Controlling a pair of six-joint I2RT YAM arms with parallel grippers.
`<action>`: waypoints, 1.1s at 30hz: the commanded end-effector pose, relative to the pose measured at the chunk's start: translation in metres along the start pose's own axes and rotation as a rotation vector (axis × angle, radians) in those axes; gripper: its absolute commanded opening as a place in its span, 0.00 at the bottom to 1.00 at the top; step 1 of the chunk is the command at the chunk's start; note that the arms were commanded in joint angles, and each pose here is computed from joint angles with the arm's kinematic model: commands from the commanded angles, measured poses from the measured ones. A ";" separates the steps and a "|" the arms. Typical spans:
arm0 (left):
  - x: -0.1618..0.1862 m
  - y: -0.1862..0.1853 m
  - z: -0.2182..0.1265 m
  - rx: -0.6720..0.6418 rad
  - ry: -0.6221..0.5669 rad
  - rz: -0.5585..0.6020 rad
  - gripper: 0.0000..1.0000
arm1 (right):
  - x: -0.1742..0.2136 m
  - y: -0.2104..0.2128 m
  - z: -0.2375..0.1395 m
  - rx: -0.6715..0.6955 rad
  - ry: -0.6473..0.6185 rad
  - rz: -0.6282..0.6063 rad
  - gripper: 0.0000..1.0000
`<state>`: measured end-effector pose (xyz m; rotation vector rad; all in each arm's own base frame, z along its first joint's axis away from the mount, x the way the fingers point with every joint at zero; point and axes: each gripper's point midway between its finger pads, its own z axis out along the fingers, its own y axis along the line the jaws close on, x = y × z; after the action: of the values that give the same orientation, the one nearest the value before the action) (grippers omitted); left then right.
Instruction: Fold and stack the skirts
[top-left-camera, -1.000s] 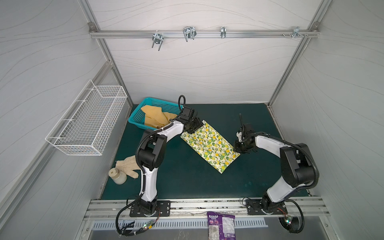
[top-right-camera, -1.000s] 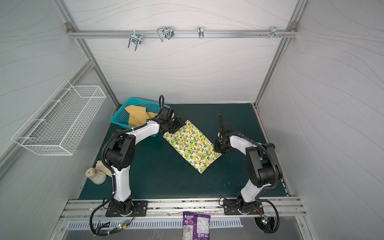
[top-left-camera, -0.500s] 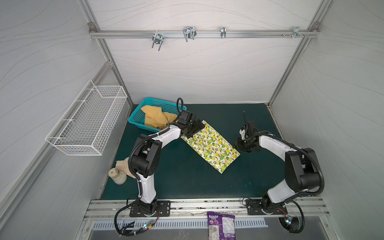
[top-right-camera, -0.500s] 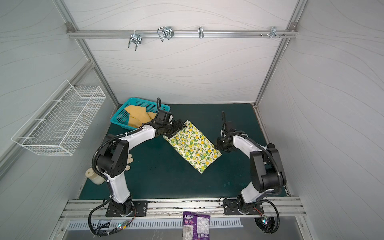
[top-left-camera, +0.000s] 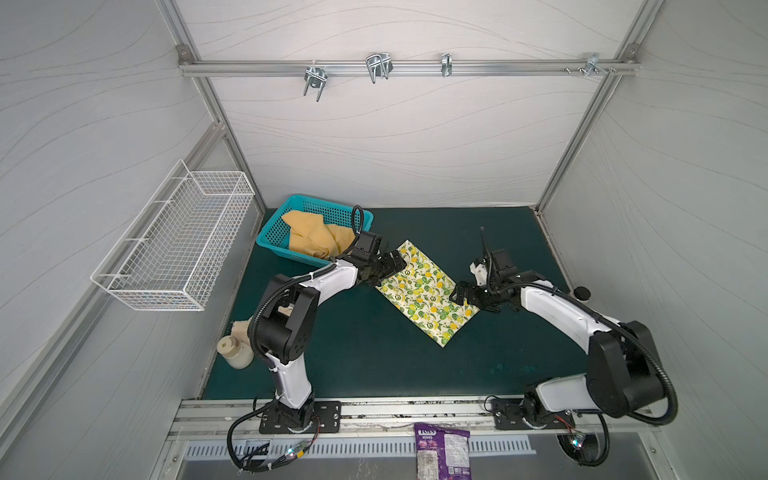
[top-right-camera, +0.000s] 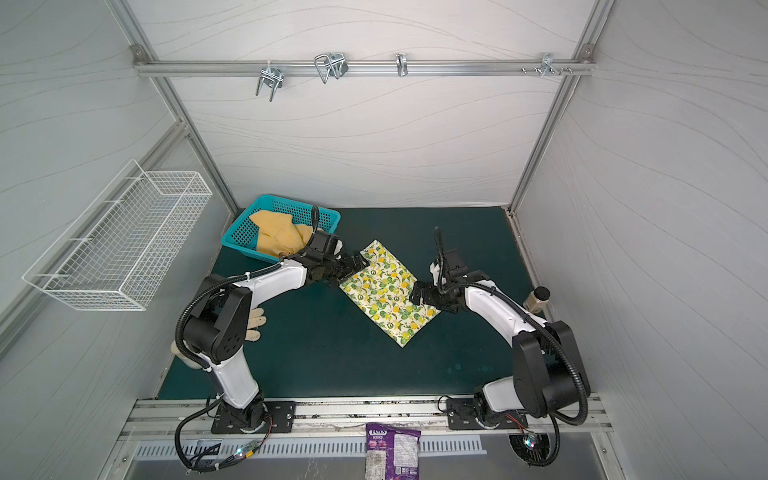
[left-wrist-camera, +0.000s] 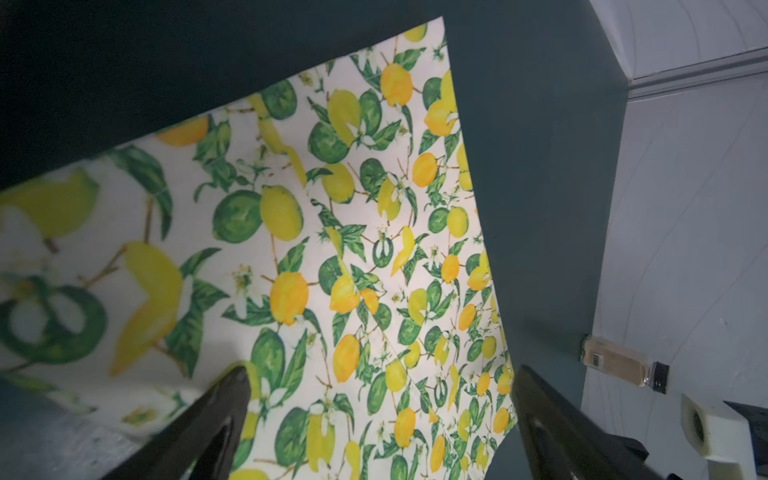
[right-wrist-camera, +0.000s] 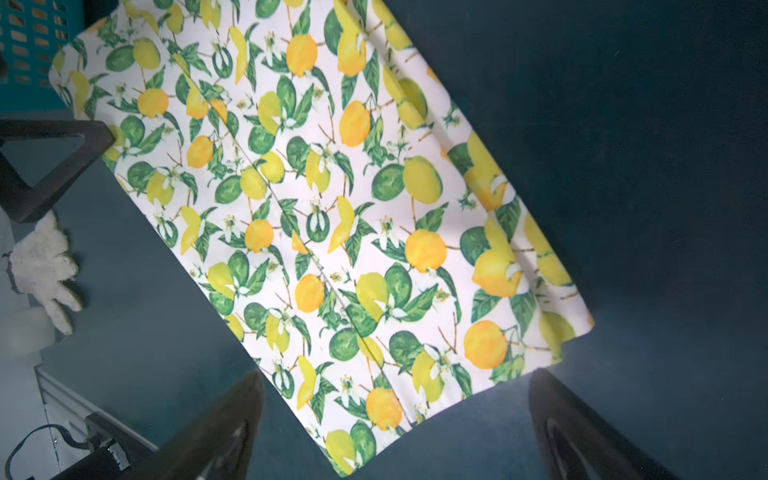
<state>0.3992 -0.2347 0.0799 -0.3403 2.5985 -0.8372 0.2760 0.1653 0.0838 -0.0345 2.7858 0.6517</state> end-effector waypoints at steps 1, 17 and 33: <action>-0.007 0.006 0.008 -0.020 -0.050 0.019 0.99 | 0.002 0.001 0.010 -0.016 0.021 0.018 0.99; 0.009 0.043 0.037 -0.086 -0.033 -0.028 0.99 | 0.013 -0.035 0.058 0.079 0.100 0.042 0.99; 0.037 0.076 0.017 -0.088 -0.146 -0.147 0.98 | -0.016 -0.059 0.055 0.145 0.094 0.066 0.99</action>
<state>0.3934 -0.2160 0.0468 -0.4648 2.4099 -0.8324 0.3205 0.1584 0.0404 0.0311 2.8208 0.6186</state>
